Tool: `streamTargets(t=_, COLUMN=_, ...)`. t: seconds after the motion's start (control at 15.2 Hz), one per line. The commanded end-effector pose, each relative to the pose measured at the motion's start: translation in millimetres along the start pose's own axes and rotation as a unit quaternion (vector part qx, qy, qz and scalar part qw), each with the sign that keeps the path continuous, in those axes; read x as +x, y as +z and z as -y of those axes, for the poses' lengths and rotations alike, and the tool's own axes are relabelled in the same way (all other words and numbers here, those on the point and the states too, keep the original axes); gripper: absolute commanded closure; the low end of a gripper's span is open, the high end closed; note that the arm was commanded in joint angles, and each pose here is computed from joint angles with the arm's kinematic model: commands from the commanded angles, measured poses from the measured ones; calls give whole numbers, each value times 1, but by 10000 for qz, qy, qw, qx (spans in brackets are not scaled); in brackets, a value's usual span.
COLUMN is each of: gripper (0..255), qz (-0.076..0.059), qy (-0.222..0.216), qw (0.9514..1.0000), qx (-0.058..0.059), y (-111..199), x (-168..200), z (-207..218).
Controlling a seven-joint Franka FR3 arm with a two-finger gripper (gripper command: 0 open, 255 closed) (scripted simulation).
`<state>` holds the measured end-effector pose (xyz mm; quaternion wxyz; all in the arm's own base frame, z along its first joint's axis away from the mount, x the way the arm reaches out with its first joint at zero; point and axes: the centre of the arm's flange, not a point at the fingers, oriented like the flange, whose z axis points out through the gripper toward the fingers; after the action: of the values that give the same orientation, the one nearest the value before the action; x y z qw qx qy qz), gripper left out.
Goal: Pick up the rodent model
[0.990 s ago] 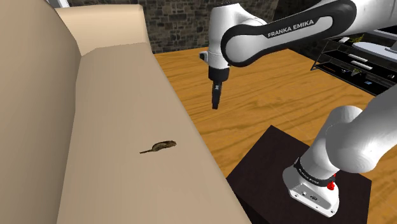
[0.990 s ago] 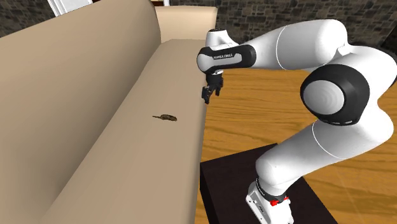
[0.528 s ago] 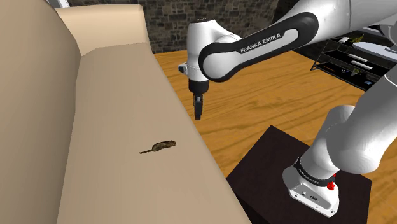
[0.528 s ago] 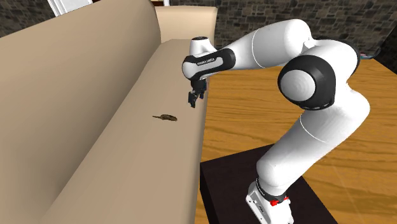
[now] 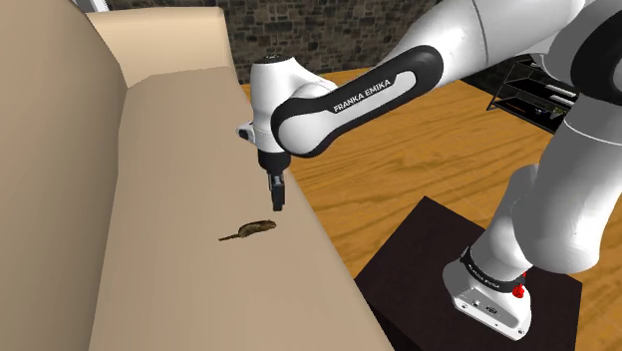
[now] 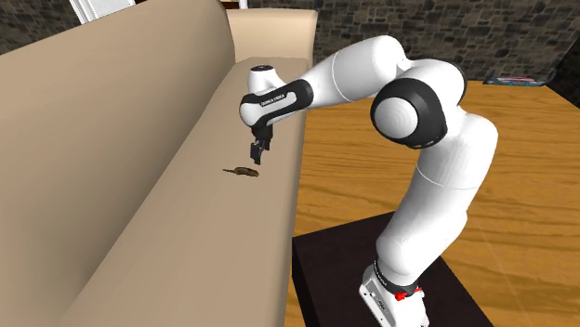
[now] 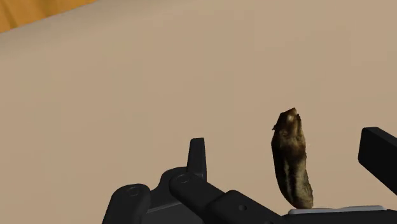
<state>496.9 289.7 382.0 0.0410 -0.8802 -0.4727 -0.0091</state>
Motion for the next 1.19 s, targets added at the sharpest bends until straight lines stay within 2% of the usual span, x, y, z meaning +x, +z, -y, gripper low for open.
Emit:
streamTargets(t=0.0, gripper=0, qz=-50, qy=-256, qw=9997, qx=22, y=13, x=21, z=7)
streamTargets(t=0.33, gripper=0, qz=-160, qy=-879, qw=9960, qx=75, y=38, x=71, z=33)
streamTargets(t=0.86, gripper=0, qz=-167, qy=-919, qw=9956, qx=78, y=80, x=72, z=33)
streamTargets(t=0.99, gripper=0, qz=-167, qy=-919, qw=9956, qx=78, y=80, x=72, z=33)
streamTargets(t=1.06, gripper=255, qz=-167, qy=-919, qw=9956, qx=78, y=80, x=72, z=33)
streamTargets(t=1.12, gripper=255, qz=-167, qy=-919, qw=9956, qx=78, y=80, x=72, z=33)
